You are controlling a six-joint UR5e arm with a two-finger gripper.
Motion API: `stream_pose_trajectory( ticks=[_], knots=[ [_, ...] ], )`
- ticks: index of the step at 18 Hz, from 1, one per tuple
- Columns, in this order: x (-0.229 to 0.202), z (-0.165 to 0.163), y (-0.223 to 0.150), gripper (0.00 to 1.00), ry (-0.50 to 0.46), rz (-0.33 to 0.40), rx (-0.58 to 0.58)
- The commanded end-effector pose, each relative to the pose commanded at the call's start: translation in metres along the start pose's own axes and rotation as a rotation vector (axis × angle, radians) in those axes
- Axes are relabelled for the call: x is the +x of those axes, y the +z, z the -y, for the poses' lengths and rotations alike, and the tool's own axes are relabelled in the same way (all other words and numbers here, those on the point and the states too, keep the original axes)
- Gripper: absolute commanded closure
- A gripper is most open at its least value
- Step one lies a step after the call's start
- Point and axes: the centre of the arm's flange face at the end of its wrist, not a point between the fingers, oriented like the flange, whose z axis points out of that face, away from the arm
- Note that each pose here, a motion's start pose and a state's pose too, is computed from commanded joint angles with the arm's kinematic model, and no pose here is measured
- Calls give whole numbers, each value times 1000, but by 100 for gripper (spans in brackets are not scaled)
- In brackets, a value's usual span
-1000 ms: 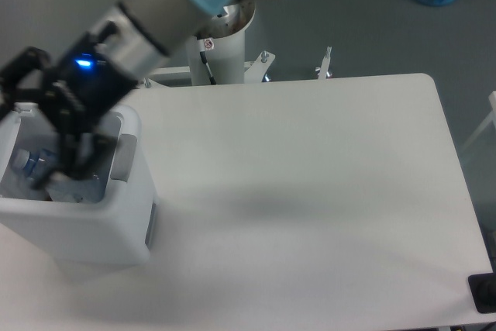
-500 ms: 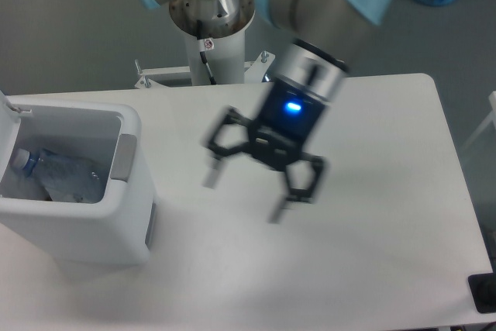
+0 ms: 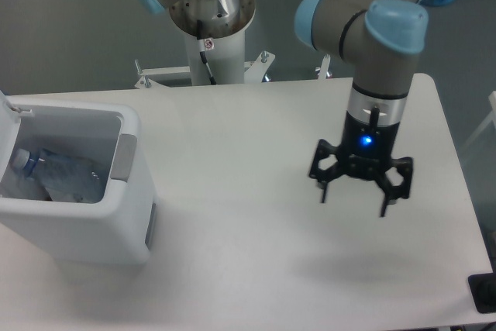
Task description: Place the trash in the trash can
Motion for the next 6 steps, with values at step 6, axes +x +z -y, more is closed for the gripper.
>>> stream_pose_trajectory(
  ticks=[6],
  knots=[
    [3,-5,16,0,62,-5,-67]
  ],
)
